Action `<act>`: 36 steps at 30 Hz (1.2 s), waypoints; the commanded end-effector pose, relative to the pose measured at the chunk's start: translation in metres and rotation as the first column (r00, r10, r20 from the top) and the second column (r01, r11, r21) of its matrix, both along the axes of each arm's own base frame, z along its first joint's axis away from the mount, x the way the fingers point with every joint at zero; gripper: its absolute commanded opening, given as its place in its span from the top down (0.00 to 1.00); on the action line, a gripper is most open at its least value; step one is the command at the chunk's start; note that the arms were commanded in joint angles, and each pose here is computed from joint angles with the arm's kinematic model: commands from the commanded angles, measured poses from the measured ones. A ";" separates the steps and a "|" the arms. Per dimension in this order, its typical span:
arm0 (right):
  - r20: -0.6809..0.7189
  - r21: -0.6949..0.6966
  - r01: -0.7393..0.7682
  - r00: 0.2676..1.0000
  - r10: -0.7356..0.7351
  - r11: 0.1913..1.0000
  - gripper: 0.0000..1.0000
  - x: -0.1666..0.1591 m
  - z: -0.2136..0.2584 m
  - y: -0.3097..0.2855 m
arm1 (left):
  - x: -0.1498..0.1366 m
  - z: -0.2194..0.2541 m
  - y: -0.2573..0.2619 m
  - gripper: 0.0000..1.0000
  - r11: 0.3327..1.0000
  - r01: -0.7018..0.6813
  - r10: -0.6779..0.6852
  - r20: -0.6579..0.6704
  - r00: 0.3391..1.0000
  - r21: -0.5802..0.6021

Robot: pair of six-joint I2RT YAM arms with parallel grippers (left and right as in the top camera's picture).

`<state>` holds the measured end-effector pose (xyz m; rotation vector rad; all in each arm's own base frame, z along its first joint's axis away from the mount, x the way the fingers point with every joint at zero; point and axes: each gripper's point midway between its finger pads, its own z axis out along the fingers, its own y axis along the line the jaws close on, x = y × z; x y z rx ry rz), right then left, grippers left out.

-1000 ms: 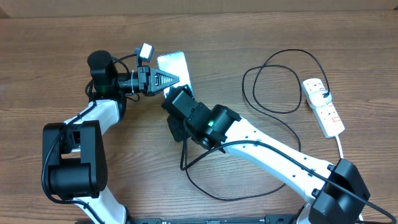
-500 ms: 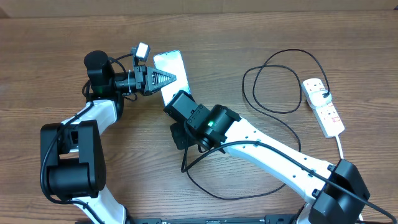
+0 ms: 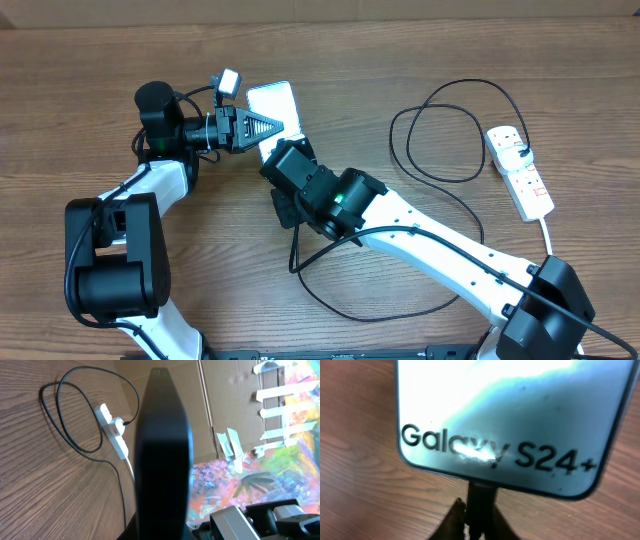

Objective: Plug charger to phone and switch on socket

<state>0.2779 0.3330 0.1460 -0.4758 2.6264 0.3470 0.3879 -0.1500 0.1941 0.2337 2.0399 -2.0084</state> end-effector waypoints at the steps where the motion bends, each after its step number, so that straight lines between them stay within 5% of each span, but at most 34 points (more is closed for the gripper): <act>1: 0.058 0.014 0.022 0.998 -0.023 1.000 0.96 0.011 0.016 0.002 | -0.006 0.002 0.000 0.96 1.000 0.028 -0.028 0.044 0.999 -0.002; 27: 0.235 0.135 -0.059 0.972 0.026 0.989 0.95 0.039 0.080 0.032 | -0.012 0.002 -0.014 0.96 0.998 0.067 -0.067 0.028 0.997 -0.003; 35: 0.041 0.113 -0.088 0.996 0.084 0.990 0.62 0.002 0.058 0.022 | -0.003 0.000 -0.015 0.96 1.000 0.019 -0.019 -0.003 1.000 0.003; 36: 0.010 0.117 -0.087 0.996 0.086 0.989 0.52 -0.004 0.057 0.020 | 0.000 0.000 -0.015 0.96 1.000 -0.003 0.003 -0.014 1.000 0.006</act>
